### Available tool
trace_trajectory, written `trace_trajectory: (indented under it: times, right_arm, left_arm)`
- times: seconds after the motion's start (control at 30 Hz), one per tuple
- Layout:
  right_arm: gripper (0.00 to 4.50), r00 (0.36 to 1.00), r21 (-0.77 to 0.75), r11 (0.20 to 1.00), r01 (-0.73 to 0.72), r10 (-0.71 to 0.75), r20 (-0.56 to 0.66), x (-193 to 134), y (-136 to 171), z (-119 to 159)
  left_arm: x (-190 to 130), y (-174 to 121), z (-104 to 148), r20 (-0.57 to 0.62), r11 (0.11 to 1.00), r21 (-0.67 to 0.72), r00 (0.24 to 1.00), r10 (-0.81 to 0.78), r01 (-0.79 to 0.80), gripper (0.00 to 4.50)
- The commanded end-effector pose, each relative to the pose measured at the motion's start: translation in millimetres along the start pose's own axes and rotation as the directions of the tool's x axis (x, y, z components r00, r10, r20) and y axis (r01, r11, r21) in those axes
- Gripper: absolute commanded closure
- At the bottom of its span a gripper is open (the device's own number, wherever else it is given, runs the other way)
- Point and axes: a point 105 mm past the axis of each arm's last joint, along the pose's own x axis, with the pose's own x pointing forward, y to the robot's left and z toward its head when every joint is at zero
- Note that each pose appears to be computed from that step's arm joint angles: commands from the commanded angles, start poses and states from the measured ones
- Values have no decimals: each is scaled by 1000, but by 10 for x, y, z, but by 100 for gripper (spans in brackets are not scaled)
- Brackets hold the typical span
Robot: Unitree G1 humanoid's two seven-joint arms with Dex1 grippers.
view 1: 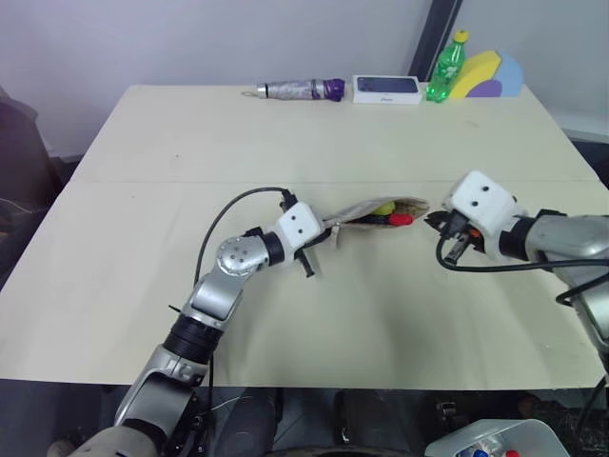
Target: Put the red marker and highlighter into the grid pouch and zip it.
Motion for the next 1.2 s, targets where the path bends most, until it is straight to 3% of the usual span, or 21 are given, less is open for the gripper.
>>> trace_trajectory:
  times: [0.03, 0.6, 0.83, 0.93, 1.1, 1.2]
  right_arm:
    - [447, 999, -58, 998, 23, -20, 43, -1, -4, 162]
    - [447, 988, -145, 988, -57, 77, 135, 196, 239, 541]
    - [447, 974, -111, 986, 128, -104, 200, 6, -254, 629]
    - [362, 965, -48, 988, 147, -132, 225, -88, -396, 651]
    - [103, 933, 127, 981, 144, -178, 312, -79, -419, 758]
    - [135, 893, 320, 945, 65, -198, 404, -28, -394, 841]
  left_arm:
    - [-8, 31, 146, 43, 999, 36, 999, 8, -10, 450]
    - [1, 30, 155, 48, 1000, 1, 999, 23, -23, 450]
    - [4, 288, 241, 80, 969, -212, 986, 146, -126, 450]
    - [10, 377, 326, 111, 947, -289, 978, 179, -141, 450]
    - [8, 418, 372, 127, 930, -341, 974, 190, -137, 450]
    - [10, 425, 392, 135, 918, -373, 972, 194, -131, 450]
